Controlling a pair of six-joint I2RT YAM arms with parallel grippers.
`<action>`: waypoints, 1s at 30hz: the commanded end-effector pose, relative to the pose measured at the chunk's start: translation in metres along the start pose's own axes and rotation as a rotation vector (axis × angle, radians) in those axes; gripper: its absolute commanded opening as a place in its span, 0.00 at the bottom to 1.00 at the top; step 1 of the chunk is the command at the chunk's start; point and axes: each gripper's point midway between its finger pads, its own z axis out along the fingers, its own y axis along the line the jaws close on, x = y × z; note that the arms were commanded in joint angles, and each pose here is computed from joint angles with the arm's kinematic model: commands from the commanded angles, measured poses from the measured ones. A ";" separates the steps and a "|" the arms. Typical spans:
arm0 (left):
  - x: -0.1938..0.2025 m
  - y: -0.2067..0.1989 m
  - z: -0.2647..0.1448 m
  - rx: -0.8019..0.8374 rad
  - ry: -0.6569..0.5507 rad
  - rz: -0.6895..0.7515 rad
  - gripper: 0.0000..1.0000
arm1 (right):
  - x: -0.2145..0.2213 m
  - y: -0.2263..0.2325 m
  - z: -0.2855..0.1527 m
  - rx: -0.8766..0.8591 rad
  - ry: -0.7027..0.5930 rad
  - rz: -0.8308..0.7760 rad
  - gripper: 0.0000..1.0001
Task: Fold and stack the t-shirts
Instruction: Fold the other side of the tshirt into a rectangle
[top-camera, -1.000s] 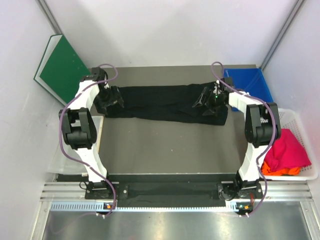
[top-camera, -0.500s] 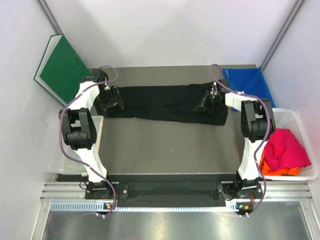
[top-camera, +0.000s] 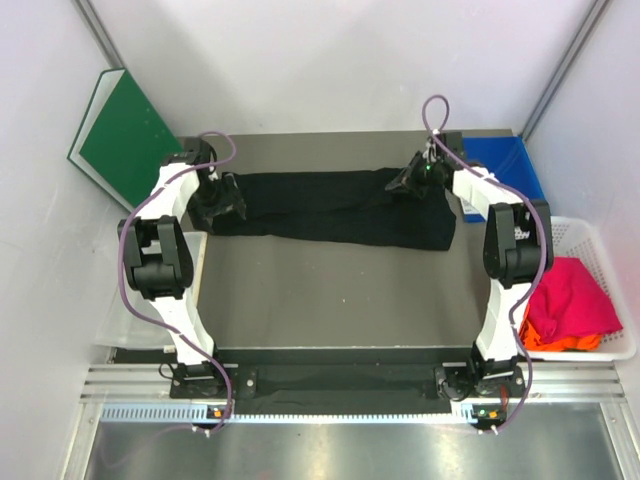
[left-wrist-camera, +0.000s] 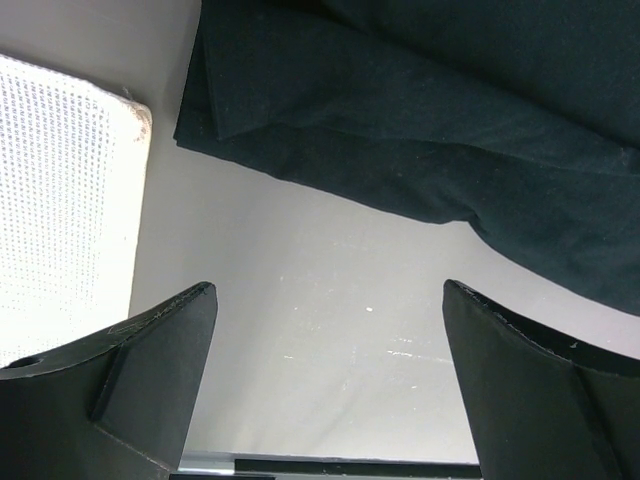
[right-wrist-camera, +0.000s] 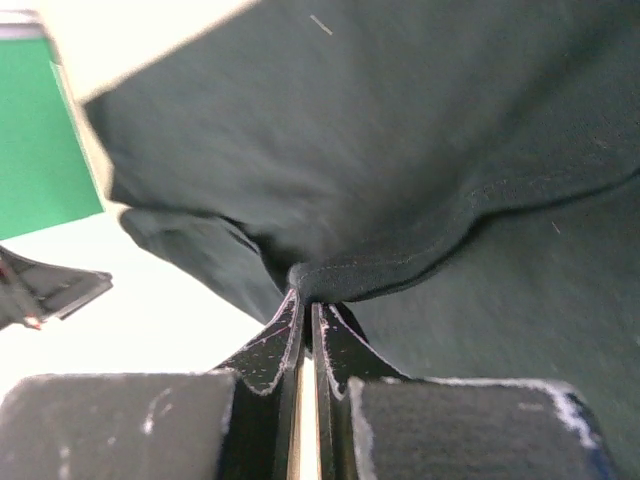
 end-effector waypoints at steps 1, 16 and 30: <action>-0.015 -0.006 -0.010 0.014 -0.064 0.026 0.99 | -0.043 0.044 -0.006 -0.087 -0.121 -0.091 0.00; -0.040 -0.013 -0.029 0.028 -0.157 0.039 0.99 | -0.077 0.052 0.009 -0.096 -0.229 -0.126 1.00; -0.097 -0.030 0.013 0.027 -0.202 0.036 0.99 | 0.004 -0.002 -0.109 0.048 -0.267 0.168 1.00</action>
